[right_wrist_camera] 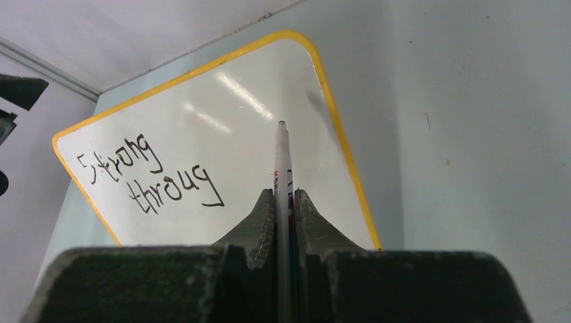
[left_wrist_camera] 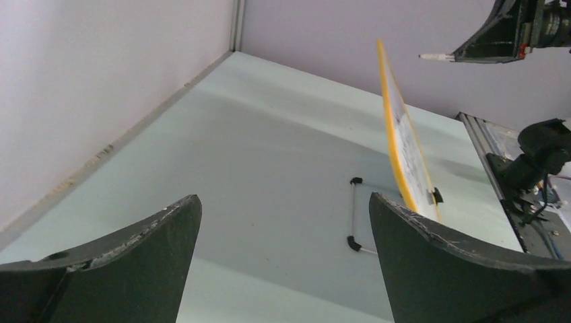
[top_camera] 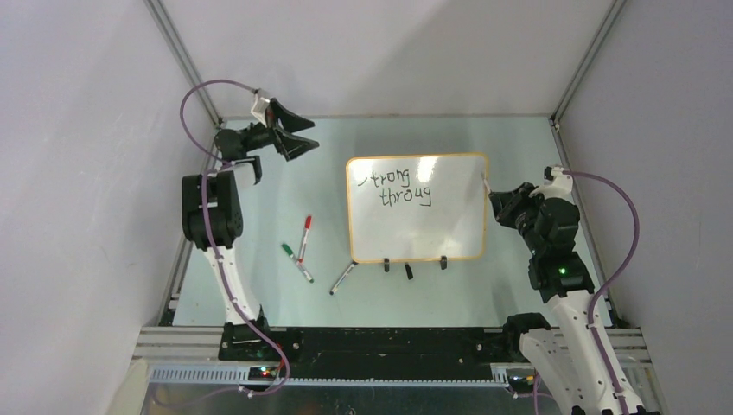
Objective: Write a sentence on the whiteboard
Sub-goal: Hold the whiteboard on the whiteboard stand.
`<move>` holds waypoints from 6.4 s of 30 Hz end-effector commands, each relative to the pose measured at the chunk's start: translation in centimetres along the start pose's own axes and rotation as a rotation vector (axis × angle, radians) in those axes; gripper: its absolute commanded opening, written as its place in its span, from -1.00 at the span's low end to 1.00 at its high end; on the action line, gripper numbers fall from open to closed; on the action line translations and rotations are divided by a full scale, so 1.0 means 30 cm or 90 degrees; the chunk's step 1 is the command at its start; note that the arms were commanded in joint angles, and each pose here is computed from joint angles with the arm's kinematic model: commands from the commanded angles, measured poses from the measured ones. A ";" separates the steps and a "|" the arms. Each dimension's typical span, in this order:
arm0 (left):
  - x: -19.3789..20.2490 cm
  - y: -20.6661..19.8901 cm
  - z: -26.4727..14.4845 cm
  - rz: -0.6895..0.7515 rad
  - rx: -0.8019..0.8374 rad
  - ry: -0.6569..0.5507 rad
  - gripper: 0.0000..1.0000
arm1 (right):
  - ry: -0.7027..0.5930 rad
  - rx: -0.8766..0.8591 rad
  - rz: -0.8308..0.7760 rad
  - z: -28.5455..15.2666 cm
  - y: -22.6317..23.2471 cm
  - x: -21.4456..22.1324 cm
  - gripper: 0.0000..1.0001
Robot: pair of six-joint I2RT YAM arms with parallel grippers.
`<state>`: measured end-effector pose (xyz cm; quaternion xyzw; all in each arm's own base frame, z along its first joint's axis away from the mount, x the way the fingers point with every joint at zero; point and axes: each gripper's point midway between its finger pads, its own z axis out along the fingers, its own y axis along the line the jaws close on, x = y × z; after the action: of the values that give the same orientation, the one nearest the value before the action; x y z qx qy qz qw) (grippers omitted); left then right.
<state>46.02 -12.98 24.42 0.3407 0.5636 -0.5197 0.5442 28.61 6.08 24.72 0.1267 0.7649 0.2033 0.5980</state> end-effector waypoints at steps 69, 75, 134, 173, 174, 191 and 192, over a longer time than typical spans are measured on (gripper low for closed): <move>0.066 0.011 -0.088 0.213 -0.458 -0.195 -1.00 | -0.033 -0.031 0.004 -0.013 0.040 -0.046 -1.00; 0.063 0.036 -0.098 0.175 -0.451 -0.208 -0.98 | -0.036 -0.031 0.004 -0.018 0.041 -0.049 -1.00; 0.286 0.001 -0.059 0.087 -0.830 0.042 0.99 | -0.051 -0.029 0.001 -0.040 0.041 -0.064 -1.00; 0.324 0.088 0.021 0.045 -0.889 0.133 0.92 | -0.054 -0.028 -0.004 -0.038 0.042 -0.060 -1.00; 0.322 0.085 0.028 0.051 -0.886 0.136 0.92 | -0.054 -0.027 -0.004 -0.038 0.041 -0.060 -1.00; 0.342 0.051 0.101 0.051 -0.813 0.138 0.48 | -0.055 -0.027 -0.006 -0.039 0.043 -0.059 -1.00; 0.341 0.048 0.106 0.053 -0.805 0.137 0.44 | -0.054 -0.028 -0.006 -0.039 0.044 -0.058 -1.00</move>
<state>45.90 -16.24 12.57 0.0154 0.8173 -0.0025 0.5760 27.74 6.41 26.18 0.1192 0.7469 0.2131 0.6185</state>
